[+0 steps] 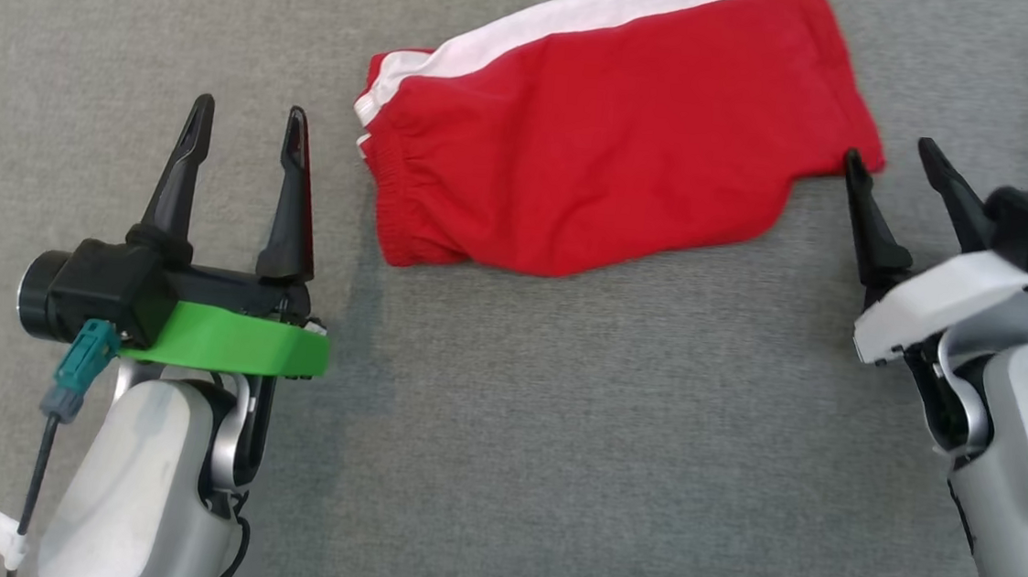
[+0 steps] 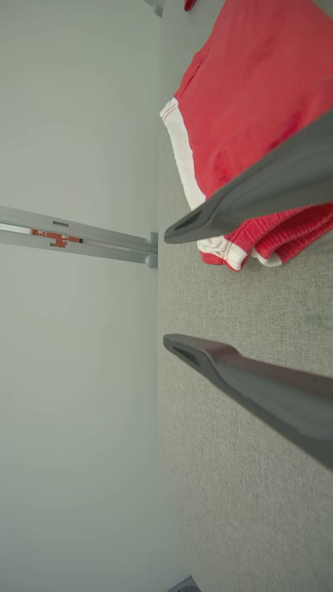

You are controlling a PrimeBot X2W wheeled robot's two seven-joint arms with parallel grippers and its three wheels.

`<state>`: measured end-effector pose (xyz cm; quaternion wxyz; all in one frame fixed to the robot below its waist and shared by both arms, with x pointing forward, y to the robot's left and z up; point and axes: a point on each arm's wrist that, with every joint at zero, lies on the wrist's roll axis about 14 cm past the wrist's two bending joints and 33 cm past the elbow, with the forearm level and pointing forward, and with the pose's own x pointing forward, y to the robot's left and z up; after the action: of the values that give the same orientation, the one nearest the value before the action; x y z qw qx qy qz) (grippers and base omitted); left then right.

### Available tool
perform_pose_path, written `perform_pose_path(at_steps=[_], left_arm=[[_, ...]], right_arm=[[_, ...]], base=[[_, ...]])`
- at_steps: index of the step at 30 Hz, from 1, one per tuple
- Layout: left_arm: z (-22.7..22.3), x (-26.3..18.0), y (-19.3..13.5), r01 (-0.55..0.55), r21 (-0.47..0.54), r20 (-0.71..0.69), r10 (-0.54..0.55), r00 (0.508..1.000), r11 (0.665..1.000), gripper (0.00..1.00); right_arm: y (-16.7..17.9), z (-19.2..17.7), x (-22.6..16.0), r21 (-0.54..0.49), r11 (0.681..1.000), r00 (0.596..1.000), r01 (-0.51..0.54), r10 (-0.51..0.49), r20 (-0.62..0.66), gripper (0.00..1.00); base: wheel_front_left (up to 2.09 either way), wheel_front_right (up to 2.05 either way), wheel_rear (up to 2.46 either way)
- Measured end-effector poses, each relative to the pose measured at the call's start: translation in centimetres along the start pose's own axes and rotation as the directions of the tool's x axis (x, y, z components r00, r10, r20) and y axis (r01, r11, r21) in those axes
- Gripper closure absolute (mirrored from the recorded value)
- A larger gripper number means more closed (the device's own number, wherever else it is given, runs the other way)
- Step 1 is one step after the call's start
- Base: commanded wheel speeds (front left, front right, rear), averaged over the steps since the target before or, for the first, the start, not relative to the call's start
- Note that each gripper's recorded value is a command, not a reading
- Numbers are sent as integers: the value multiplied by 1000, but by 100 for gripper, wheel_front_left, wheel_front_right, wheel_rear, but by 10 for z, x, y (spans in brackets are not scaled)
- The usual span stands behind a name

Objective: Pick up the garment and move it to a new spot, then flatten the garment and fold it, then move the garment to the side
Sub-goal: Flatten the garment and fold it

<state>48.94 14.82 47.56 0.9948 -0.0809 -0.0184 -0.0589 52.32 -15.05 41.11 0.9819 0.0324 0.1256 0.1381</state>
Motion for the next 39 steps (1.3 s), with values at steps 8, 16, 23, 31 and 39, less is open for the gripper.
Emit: perform_pose_path(at_steps=[8, 16, 23, 31, 39], left_arm=[[-13, -8, 19, -51, 22, -38, 51, 998, 998, 0], [-10, -16, 18, -54, 27, -39, 55, 998, 998, 0], [-7, -33, 13, -57, 24, -46, 58, 997, 998, 0], [5, -43, -6, -24, 2, -36, 24, 999, 1000, 0], [14, -48, -14, -5, -2, -21, 5, 1000, 1000, 0]], right_arm=[[22, -38, 39, 58, 997, 989, -54, 61, -136, 55], [31, -31, 26, 117, 992, 995, -54, 64, -79, 100], [31, -39, -27, 202, 979, 1000, 2, 4, -28, 100], [6, -34, -74, 219, 971, 996, 93, -92, -18, 100], [9, -15, -73, 157, 986, 998, 62, -62, -6, 100]], base=[[0, 0, 0], [0, 0, 0], [0, 0, 0], [0, 0, 0], [0, 0, 0]])
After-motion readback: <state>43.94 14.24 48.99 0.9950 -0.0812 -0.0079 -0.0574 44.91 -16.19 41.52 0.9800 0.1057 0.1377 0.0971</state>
